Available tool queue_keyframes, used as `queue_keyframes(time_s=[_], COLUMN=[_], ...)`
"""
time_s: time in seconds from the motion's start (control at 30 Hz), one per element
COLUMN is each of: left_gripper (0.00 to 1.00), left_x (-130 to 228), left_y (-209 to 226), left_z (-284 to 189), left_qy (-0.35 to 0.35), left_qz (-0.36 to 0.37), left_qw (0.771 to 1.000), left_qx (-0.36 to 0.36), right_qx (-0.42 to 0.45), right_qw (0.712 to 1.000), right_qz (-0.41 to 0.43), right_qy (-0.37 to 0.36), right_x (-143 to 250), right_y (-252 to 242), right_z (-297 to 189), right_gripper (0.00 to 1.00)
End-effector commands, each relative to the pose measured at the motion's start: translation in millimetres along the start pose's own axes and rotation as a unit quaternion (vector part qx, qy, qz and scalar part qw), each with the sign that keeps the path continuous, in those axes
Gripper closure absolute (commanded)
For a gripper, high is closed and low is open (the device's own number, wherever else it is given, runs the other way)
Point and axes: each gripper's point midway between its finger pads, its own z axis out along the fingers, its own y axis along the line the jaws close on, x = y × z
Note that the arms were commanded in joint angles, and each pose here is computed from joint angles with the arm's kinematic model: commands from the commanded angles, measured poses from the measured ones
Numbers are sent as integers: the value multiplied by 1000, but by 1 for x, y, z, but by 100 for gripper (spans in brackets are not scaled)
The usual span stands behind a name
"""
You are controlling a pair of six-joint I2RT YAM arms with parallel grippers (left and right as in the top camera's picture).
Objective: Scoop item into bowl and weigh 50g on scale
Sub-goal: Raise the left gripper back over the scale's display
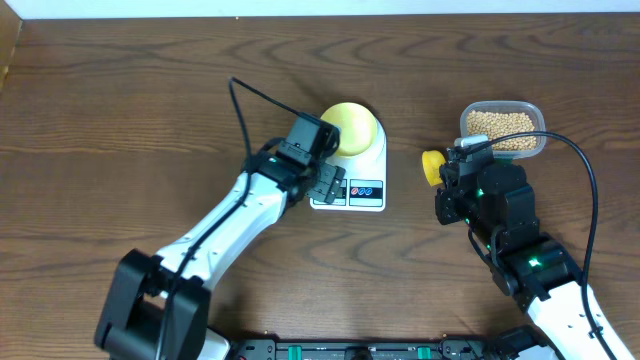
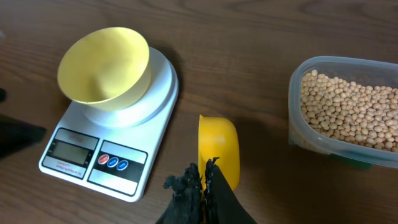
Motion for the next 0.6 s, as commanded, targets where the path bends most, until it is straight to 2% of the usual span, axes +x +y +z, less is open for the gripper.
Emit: queue_keyframes(time_s=[0.0, 0.57], left_gripper=[16, 16], left_x=[3, 6], left_y=[-22, -32], left_z=[15, 40], left_qy=[5, 14], left_qz=[35, 44], left_qw=[999, 999], left_qx=[11, 15], right_qx=[8, 9], right_qw=[1000, 1000], right_qz=[-4, -5], right_qy=[-7, -3], right_x=[-7, -5], right_y=[-4, -4], right_z=[-1, -1], right_gripper=[99, 99])
